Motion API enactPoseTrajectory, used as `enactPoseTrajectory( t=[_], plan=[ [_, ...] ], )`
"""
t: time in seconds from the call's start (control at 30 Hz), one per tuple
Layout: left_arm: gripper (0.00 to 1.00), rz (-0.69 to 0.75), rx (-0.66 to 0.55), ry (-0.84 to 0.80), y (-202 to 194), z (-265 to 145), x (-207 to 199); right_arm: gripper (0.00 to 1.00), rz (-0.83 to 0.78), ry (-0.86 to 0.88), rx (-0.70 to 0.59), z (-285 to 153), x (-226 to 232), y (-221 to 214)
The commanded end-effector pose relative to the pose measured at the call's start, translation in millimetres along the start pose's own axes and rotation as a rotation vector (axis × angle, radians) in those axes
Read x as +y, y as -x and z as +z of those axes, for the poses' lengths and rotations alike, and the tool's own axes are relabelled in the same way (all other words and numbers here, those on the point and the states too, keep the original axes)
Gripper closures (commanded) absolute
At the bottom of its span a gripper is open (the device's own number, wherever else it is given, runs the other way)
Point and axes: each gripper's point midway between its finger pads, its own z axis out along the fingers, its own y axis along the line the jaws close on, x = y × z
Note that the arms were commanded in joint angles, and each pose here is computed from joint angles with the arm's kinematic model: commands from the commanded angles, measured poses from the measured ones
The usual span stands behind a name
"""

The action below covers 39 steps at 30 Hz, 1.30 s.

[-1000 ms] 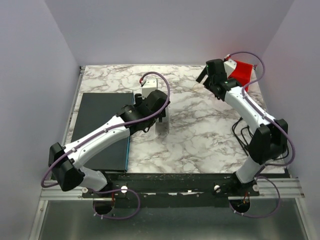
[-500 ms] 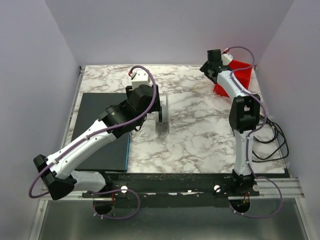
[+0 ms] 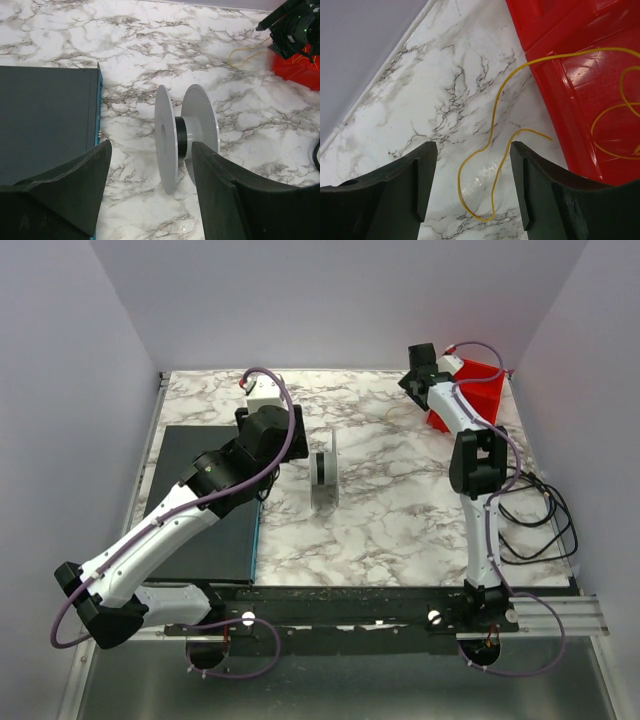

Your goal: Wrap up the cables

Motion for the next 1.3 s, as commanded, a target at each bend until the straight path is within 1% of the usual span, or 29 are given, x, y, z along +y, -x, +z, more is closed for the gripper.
enactPoseTrajectory(
  t=[0.0, 0.17, 0.27, 0.4, 0.43, 0.5, 0.53, 0.57, 0.67, 0.83, 1.0, 1.13, 1.27],
  plan=[
    [0.33, 0.014, 0.002, -0.002, 1, -3, 8, 0.33, 0.010, -0.069, -0.045, 20, -15, 3],
    [0.33, 0.015, -0.005, 0.014, 4, -3, 17, 0.33, 0.018, -0.088, -0.050, 33, -21, -1],
    [0.33, 0.020, -0.009, 0.021, 3, -2, 21, 0.34, 0.016, -0.082, -0.079, 40, -20, 2],
    [0.33, 0.010, -0.027, 0.002, 3, -4, 23, 0.49, -0.008, -0.039, -0.119, 47, -11, 7],
    [0.33, 0.009, -0.029, 0.000, 3, -4, 23, 0.55, -0.012, -0.031, -0.127, 47, -8, 10],
    [0.33, 0.010, -0.033, 0.003, 3, -4, 25, 0.77, -0.020, -0.010, -0.139, 44, 0, 18],
    [0.33, 0.011, -0.037, 0.004, 4, -4, 25, 0.92, -0.023, 0.003, -0.140, 40, 4, 22],
    [0.33, 0.016, -0.041, 0.003, 5, -4, 25, 0.99, -0.027, 0.016, -0.144, 34, 8, 28],
    [0.31, 0.019, -0.059, -0.027, 6, -3, 21, 0.99, -0.044, 0.035, -0.181, 7, 17, 49],
    [0.30, -0.012, -0.075, -0.089, 13, -2, 10, 0.99, -0.068, 0.103, -0.259, -58, 29, 95],
    [0.28, 0.013, -0.109, -0.203, 15, 1, -11, 0.99, -0.120, 0.169, -0.319, -125, 39, 129],
    [0.27, 0.031, -0.115, -0.245, 19, 1, -20, 0.99, -0.133, 0.232, -0.335, -173, 43, 152],
    [0.27, 0.063, -0.134, -0.345, 24, -4, -38, 0.99, -0.127, 0.296, -0.346, -221, 44, 171]
  ],
)
